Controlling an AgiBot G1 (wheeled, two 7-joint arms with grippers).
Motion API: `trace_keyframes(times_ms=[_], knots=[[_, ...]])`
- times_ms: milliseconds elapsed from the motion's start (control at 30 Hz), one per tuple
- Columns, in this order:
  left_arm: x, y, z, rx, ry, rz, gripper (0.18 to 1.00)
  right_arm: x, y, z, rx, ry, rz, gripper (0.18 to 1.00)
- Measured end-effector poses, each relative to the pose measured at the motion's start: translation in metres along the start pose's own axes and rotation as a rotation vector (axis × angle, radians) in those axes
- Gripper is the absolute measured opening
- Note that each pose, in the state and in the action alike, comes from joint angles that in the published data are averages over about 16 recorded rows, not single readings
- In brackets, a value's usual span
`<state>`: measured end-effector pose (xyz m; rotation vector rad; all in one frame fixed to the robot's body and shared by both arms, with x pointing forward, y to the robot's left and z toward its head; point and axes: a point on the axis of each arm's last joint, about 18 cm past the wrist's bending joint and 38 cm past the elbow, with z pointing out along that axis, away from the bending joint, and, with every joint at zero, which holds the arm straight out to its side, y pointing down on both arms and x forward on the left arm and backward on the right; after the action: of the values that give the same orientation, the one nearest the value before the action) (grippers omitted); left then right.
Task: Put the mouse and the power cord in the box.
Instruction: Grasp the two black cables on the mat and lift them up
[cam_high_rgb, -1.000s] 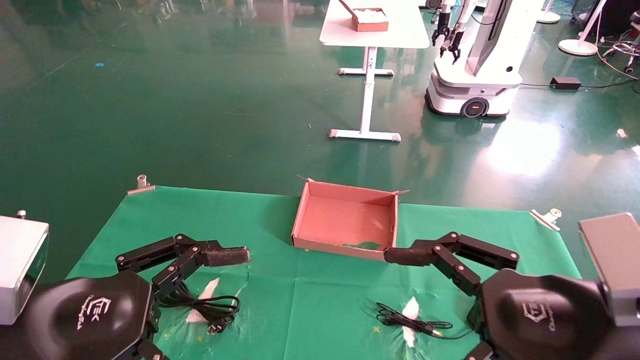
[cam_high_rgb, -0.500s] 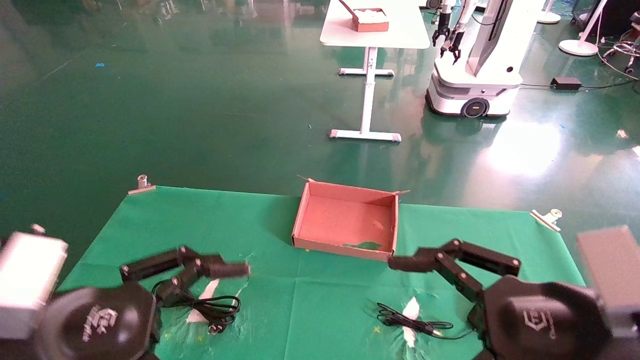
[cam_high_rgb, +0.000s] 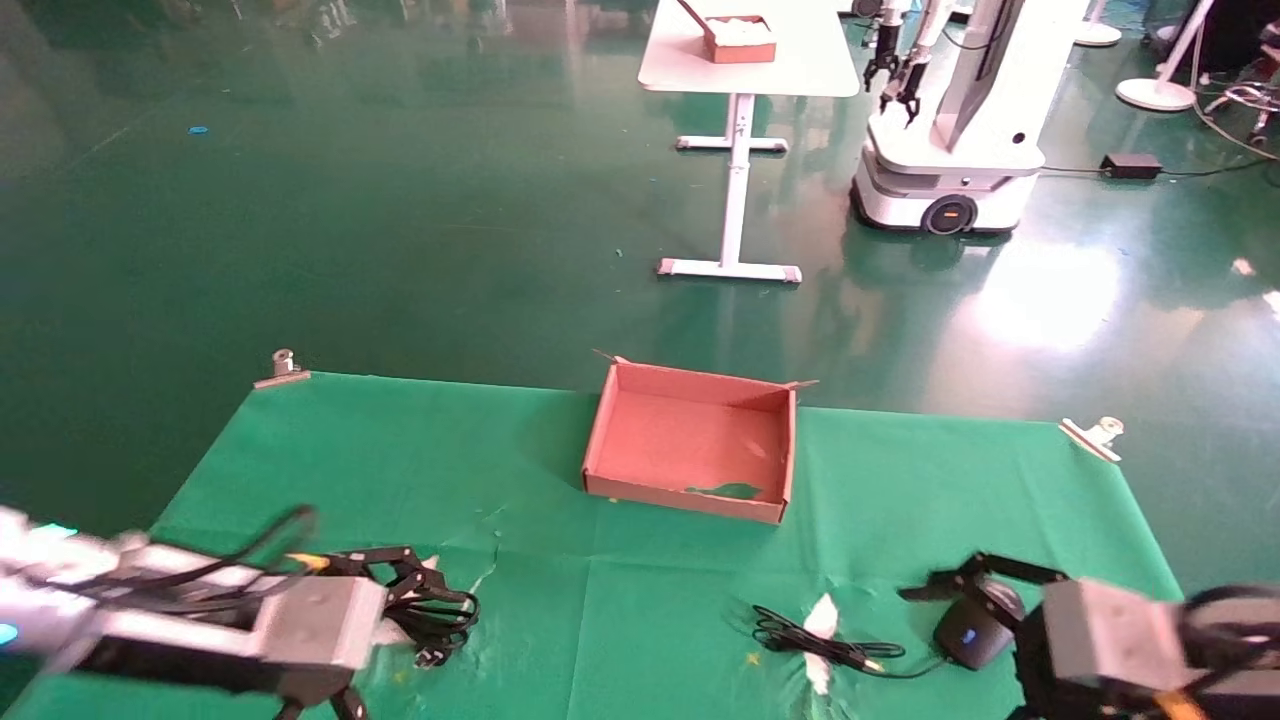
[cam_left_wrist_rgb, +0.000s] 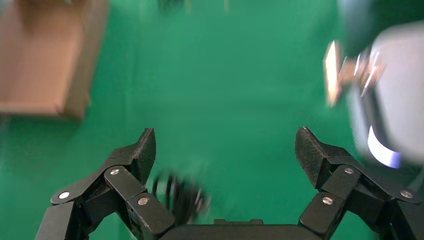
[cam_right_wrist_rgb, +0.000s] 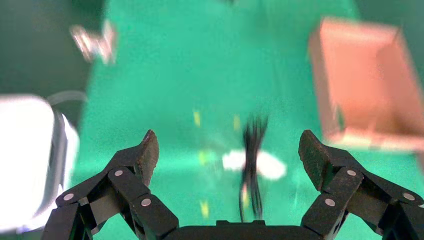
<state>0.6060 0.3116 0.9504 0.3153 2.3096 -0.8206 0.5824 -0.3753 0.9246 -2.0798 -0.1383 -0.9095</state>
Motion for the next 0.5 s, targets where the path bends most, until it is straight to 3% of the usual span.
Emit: trace_keyframes(times_ms=[233, 500], knots=[[-0.043, 0.040, 0.033, -0.241, -0.031, 0.077, 1.001, 0.028, 0.042, 0.049, -0.171, 0.026, -0.068, 1.001], [-0.065, 0.075, 0.055, -0.414, -0.077, 0.133, 1.001, 0.043, 0.059, 0.094, -0.263, 0.031, -0.136, 1.001]])
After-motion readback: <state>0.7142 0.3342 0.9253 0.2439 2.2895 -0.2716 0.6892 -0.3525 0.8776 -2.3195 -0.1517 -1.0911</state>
